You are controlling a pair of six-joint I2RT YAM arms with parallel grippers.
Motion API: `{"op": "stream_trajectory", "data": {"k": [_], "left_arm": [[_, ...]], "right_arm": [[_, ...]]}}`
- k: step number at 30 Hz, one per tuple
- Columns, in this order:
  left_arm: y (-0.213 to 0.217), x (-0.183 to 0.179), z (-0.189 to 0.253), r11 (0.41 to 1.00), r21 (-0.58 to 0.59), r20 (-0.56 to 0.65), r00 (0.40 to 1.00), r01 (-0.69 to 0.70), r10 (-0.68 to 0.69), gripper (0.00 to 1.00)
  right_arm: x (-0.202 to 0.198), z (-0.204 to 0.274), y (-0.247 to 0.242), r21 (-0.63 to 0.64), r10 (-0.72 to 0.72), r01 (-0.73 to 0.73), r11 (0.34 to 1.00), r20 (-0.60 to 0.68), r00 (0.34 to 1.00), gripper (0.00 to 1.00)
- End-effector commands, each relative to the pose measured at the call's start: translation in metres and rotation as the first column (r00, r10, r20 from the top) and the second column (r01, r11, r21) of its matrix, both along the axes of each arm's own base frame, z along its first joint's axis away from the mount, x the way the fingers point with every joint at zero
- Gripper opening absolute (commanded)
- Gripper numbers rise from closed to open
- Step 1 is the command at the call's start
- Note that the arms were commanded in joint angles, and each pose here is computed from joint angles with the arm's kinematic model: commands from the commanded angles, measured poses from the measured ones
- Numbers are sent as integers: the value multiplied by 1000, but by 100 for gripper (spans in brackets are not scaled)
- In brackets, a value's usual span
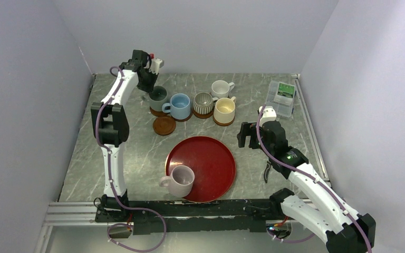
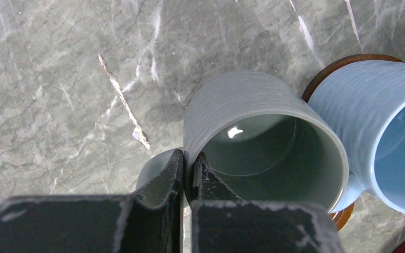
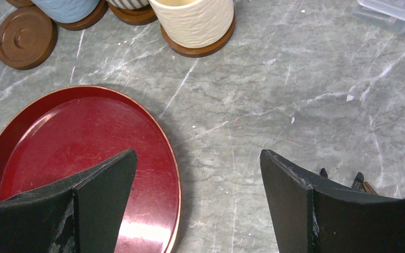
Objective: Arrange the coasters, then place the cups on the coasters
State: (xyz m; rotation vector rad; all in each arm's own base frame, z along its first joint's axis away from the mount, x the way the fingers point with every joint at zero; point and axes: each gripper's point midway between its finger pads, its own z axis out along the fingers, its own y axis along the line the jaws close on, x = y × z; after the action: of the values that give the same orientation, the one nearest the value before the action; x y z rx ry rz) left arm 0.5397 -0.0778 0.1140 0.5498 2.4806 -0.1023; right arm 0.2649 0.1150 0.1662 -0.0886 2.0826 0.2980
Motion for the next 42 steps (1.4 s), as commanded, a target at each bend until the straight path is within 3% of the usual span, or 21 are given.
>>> {"op": "stream_trajectory", "data": {"k": [1,37,42], "left_arm": [[-15,14,33,998,-37,95,995,47,-43,3],[-12,13,17,999,-14,44,999,33,-33,3],[-8,13,14,1000,4,43,999,26,-26,17]], "right_arm": [[5,12,0,15,-2,1,1000,50,999,91],[7,7,2,5,7,-7,1000,35,999,92],[6,7,2,6,7,-7,1000,34,999,92]]}}
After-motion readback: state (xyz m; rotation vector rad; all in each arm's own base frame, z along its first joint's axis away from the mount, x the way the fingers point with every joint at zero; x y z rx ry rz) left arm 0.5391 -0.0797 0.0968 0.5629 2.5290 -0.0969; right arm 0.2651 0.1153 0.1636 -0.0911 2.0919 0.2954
